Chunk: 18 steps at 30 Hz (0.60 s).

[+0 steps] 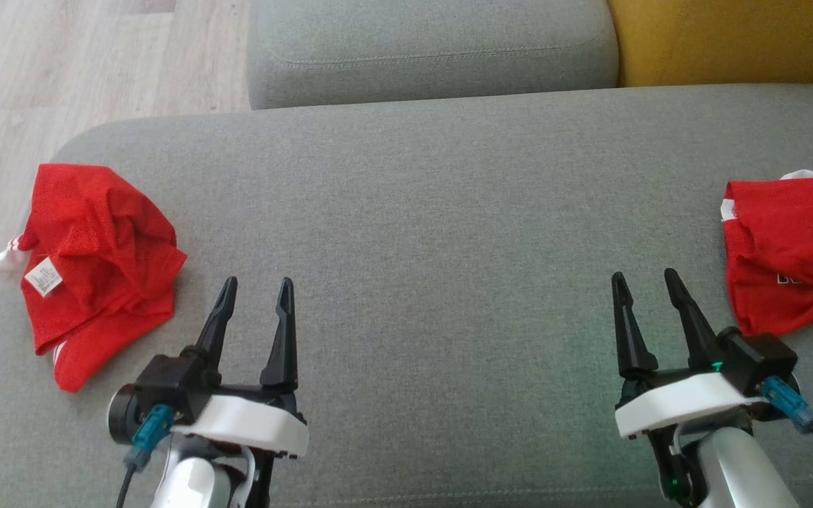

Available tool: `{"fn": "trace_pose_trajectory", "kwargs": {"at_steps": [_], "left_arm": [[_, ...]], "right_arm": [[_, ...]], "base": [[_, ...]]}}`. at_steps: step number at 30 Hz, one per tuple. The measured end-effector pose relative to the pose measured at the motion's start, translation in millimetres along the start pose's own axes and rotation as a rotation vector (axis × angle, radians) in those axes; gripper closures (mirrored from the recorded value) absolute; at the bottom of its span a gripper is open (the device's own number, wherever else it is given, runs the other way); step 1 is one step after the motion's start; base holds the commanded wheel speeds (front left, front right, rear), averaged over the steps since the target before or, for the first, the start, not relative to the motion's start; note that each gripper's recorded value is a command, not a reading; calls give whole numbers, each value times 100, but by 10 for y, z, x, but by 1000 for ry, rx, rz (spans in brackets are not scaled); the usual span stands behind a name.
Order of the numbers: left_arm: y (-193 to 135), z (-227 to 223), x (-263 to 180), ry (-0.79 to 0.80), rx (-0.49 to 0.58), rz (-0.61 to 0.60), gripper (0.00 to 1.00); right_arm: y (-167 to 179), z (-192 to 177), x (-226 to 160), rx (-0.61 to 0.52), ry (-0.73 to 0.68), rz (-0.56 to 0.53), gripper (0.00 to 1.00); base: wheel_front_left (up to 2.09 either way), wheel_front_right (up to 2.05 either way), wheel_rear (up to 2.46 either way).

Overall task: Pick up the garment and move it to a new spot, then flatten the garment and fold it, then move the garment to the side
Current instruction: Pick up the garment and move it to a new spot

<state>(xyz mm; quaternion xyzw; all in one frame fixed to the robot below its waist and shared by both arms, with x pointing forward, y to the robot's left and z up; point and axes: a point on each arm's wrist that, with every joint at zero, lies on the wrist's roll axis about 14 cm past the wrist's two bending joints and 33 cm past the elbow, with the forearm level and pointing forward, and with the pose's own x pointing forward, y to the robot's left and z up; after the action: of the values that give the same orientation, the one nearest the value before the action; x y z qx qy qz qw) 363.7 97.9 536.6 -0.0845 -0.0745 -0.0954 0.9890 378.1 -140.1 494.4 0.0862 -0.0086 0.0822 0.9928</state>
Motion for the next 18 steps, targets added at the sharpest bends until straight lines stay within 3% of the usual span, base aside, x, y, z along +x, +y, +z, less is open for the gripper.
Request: {"fn": "trace_pose_trajectory", "kwargs": {"at_steps": [9, 18], "left_arm": [[81, 15, -55, -2, 5, 27, 0], [480, 109, -301, -22, 29, 168, 0]], "right_arm": [[69, -31, 46, 9, 7, 20, 0], [535, -146, 188, 20, 42, 159, 0]], "base": [[0, 0, 0], [0, 0, 0]]}}
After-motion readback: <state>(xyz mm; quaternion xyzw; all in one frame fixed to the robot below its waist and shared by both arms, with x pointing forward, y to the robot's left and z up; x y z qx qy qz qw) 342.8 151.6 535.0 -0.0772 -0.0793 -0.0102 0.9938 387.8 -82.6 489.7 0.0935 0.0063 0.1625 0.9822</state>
